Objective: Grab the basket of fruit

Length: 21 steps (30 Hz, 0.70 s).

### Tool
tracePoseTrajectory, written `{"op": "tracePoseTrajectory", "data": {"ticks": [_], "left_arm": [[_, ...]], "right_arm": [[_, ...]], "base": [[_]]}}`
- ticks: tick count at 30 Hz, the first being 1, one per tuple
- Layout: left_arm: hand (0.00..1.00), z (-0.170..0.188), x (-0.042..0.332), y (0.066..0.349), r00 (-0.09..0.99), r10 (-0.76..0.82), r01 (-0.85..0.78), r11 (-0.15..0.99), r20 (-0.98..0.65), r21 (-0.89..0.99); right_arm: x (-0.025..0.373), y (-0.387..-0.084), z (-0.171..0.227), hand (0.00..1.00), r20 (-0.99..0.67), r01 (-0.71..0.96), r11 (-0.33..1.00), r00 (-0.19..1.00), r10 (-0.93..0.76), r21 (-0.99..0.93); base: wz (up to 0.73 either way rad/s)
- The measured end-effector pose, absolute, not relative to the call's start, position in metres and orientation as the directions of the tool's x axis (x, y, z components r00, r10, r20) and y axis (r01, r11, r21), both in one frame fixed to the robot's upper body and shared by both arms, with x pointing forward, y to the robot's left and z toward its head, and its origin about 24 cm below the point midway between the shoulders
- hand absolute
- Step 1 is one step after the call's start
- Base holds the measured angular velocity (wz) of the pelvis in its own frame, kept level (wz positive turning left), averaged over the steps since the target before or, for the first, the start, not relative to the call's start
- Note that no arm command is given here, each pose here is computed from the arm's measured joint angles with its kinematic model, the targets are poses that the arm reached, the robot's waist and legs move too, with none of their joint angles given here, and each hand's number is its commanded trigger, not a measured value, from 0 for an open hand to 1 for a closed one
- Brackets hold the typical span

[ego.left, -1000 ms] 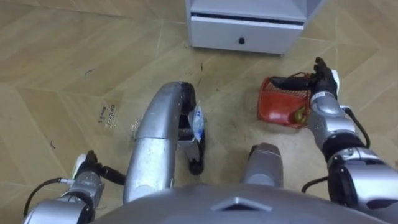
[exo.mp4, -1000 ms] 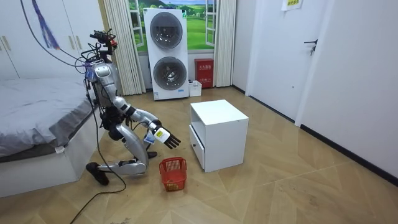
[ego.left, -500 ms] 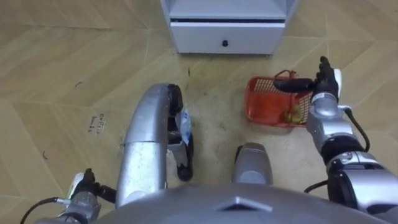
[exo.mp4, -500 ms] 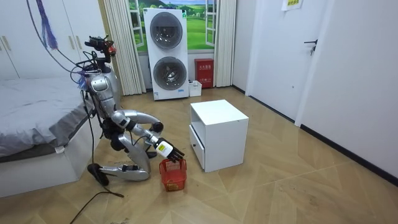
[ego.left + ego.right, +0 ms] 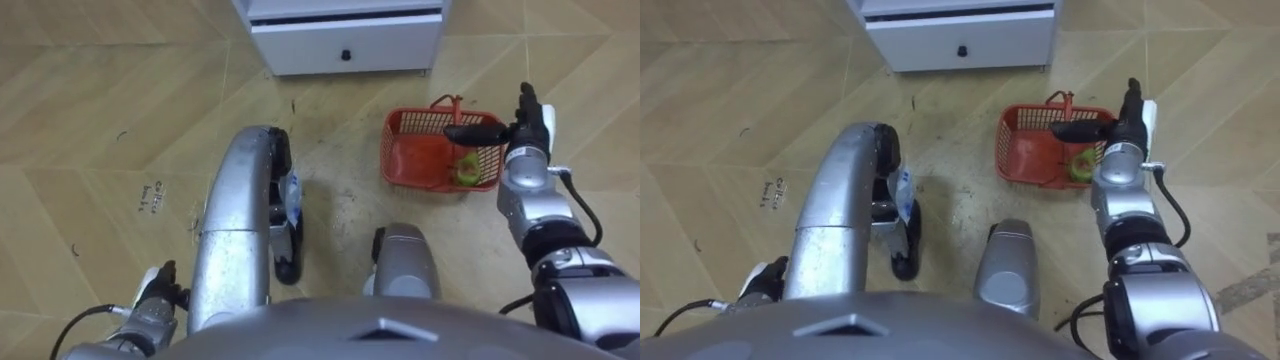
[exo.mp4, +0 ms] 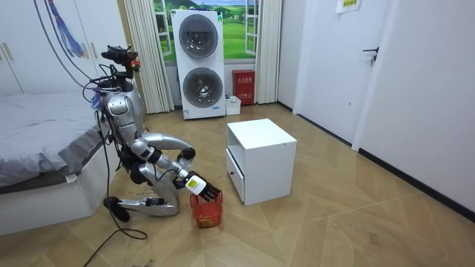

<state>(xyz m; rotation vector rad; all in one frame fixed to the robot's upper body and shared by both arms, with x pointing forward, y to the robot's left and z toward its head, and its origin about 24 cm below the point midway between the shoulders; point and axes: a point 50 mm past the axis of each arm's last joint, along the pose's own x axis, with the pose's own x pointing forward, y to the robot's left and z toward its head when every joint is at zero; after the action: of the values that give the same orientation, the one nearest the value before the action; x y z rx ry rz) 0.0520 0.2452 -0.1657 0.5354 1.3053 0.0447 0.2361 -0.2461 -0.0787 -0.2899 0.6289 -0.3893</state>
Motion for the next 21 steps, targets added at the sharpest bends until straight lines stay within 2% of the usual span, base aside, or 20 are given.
{"op": "tracePoseTrajectory", "data": {"ticks": [7, 21], "left_arm": [[0.00, -0.166, 0.050, 0.245, 0.272, 0.321, 0.266, 0.881, -0.907, 0.391], [0.00, -0.167, 0.054, 0.240, 0.271, 0.263, 0.313, 0.885, -0.926, 0.343]], "right_arm": [[0.231, -0.244, -0.083, 0.00, -0.537, 0.242, 0.901, 0.737, -0.412, -0.359], [0.213, -0.246, -0.105, 0.00, -0.676, 0.209, 0.934, 0.647, -0.354, -0.290]], "base": [[0.00], [0.01]]}}
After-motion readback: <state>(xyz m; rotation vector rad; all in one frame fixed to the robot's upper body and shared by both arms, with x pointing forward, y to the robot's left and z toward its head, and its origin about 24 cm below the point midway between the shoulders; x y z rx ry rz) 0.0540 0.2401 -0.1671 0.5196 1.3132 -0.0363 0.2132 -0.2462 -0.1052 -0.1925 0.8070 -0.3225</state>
